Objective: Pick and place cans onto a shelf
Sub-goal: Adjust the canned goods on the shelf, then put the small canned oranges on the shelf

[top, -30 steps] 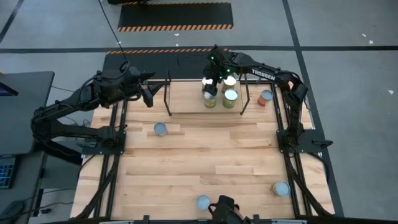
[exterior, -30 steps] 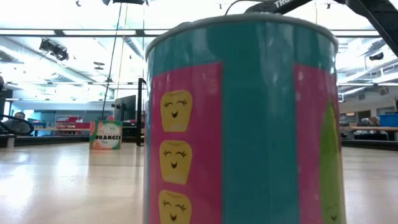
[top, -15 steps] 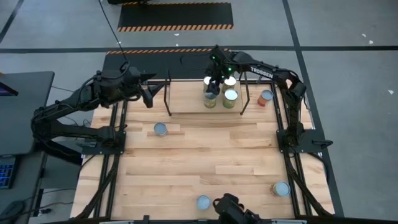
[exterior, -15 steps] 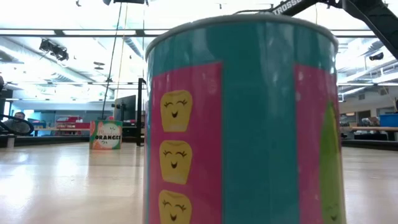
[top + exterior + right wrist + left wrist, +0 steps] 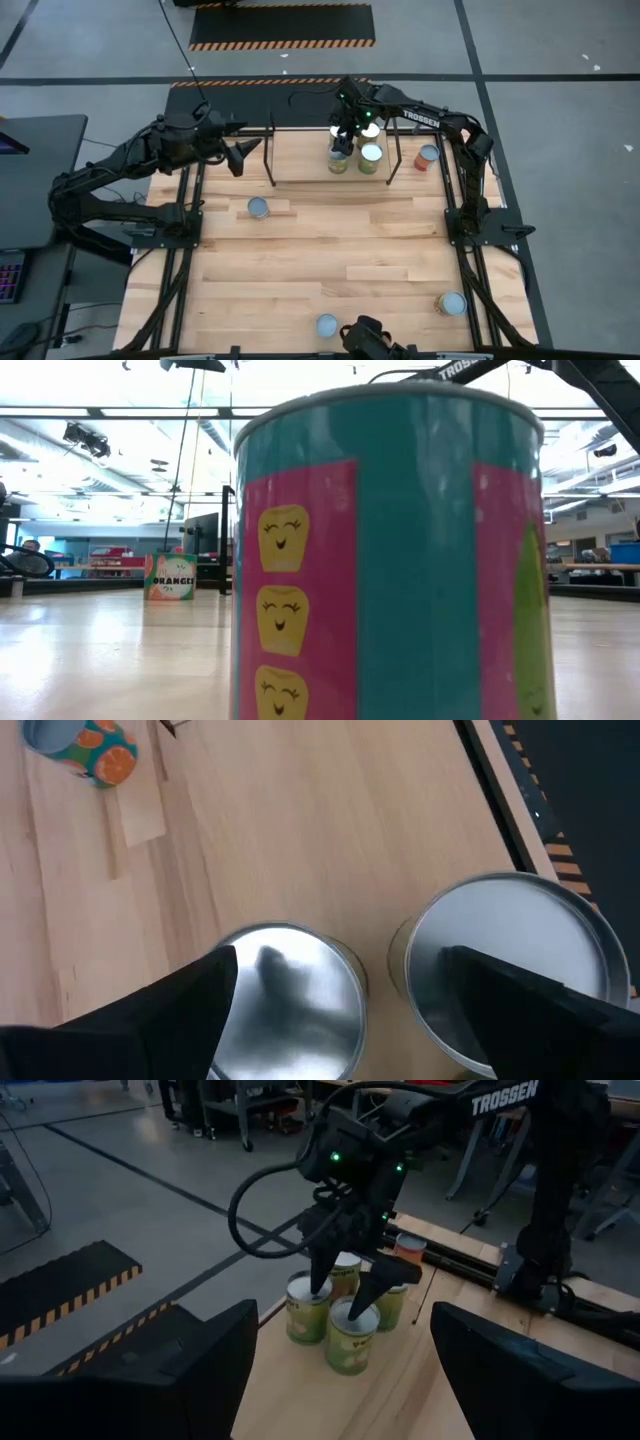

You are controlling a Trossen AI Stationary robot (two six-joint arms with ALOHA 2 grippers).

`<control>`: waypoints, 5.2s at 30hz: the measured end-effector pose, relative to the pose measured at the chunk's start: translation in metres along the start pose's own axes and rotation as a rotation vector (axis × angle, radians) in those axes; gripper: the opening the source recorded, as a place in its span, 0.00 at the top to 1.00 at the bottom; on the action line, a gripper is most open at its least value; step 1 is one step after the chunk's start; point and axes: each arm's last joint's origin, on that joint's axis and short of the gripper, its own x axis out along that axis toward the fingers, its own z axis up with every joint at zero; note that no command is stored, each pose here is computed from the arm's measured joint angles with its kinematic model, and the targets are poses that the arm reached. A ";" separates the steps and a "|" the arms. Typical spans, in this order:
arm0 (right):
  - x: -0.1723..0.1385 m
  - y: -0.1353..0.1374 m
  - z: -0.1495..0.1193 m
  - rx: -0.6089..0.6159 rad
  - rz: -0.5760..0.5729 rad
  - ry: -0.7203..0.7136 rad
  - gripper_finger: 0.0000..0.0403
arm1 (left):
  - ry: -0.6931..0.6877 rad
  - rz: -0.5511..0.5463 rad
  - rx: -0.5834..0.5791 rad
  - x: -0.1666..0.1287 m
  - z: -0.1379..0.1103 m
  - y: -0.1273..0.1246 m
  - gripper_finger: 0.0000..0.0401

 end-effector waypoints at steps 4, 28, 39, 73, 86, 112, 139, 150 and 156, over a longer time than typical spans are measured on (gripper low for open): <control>0.000 -0.001 0.002 -0.005 -0.009 -0.018 0.07 | -0.003 -0.008 -0.008 -0.003 0.000 0.001 0.24; -0.152 0.127 -0.002 0.016 -0.055 -0.189 0.07 | 0.551 -0.072 -0.071 0.029 -0.120 -0.014 0.24; -0.219 0.178 -0.037 -0.057 -0.110 -0.339 0.07 | 0.648 -0.066 -0.111 0.024 -0.148 -0.025 0.28; -0.233 0.158 -0.049 -0.055 -0.202 -0.311 0.07 | 0.934 -0.056 0.294 0.070 -0.202 -0.027 0.04; -0.234 0.156 -0.048 -0.047 -0.195 -0.320 0.07 | 0.989 -0.092 0.262 0.097 -0.213 -0.018 0.04; -0.231 0.157 -0.059 -0.059 -0.128 -0.202 0.07 | 1.092 -0.208 0.225 0.098 -0.172 -0.073 0.28; -0.220 0.188 -0.069 0.021 -0.033 -0.076 0.07 | 0.877 -0.244 0.452 0.260 -0.098 -0.009 0.28; -0.221 0.193 -0.065 0.054 -0.075 -0.139 0.07 | 0.874 -0.241 0.475 0.288 -0.121 0.004 0.28; -0.221 0.193 -0.062 0.055 -0.067 -0.172 0.07 | 0.870 -0.250 0.495 0.290 -0.121 0.007 0.28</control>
